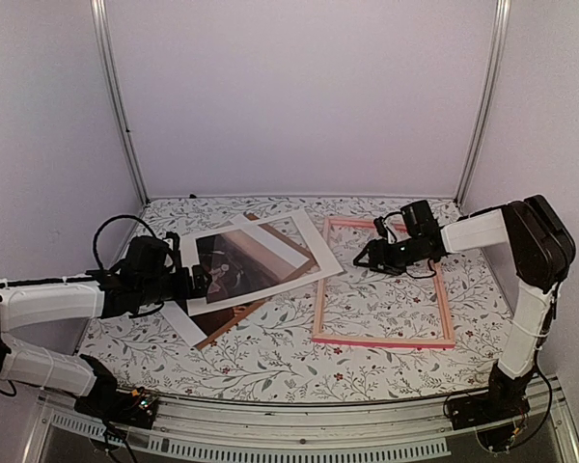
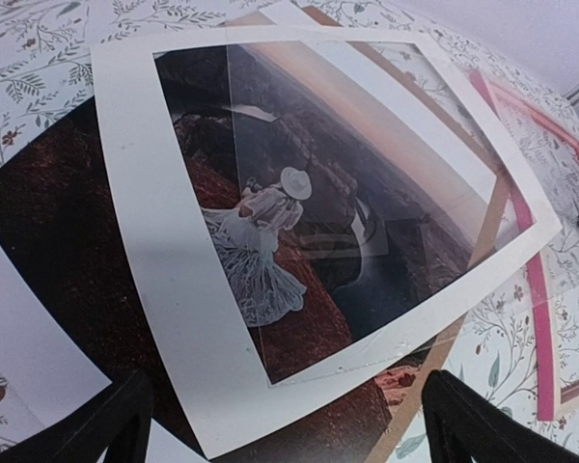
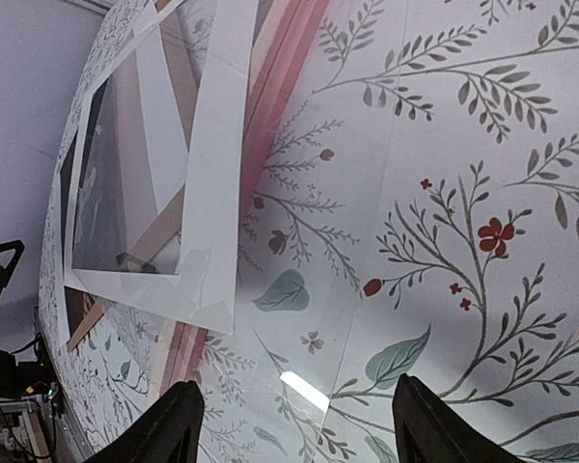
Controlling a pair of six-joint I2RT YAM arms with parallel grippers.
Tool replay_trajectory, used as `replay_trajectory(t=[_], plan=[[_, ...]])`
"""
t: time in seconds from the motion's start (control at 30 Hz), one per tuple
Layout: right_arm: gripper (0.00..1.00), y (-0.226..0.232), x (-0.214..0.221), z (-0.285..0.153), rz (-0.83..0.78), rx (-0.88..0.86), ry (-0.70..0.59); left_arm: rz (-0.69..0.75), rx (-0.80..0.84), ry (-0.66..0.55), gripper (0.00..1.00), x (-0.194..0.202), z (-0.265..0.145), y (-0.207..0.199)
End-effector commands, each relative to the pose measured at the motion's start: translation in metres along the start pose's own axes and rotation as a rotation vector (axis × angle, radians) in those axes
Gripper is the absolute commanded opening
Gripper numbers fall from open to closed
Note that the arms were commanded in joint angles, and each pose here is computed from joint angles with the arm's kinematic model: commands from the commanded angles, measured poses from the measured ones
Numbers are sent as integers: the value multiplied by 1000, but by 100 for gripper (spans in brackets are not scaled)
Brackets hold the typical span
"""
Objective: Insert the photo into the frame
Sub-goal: Pick up the glass panel from the mat board.
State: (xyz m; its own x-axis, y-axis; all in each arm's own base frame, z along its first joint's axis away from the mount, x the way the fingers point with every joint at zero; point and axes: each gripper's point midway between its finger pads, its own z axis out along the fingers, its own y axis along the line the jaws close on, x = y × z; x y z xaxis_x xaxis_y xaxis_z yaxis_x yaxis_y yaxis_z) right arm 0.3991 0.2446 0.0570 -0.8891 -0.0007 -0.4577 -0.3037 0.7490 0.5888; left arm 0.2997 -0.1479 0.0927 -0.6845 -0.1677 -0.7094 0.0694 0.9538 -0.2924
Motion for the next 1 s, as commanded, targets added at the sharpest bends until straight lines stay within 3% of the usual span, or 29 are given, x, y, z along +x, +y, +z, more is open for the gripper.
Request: replay_trajectory(t=[0.0,0.5,0.67,0.97], plan=[[71,16,9,12,43,-139,15,11,36,-11,100,-2,-4,-10],[27,29,18,22,68,-281,57,14,44,-30,100,-6,-9,-13],[2,41,1,8,41,-314,28,21,45,-41,100,-11,-12,-15],[0,80,-32,-45,-97,-299,-4,78,87,-110,100,-37,-26,-30]])
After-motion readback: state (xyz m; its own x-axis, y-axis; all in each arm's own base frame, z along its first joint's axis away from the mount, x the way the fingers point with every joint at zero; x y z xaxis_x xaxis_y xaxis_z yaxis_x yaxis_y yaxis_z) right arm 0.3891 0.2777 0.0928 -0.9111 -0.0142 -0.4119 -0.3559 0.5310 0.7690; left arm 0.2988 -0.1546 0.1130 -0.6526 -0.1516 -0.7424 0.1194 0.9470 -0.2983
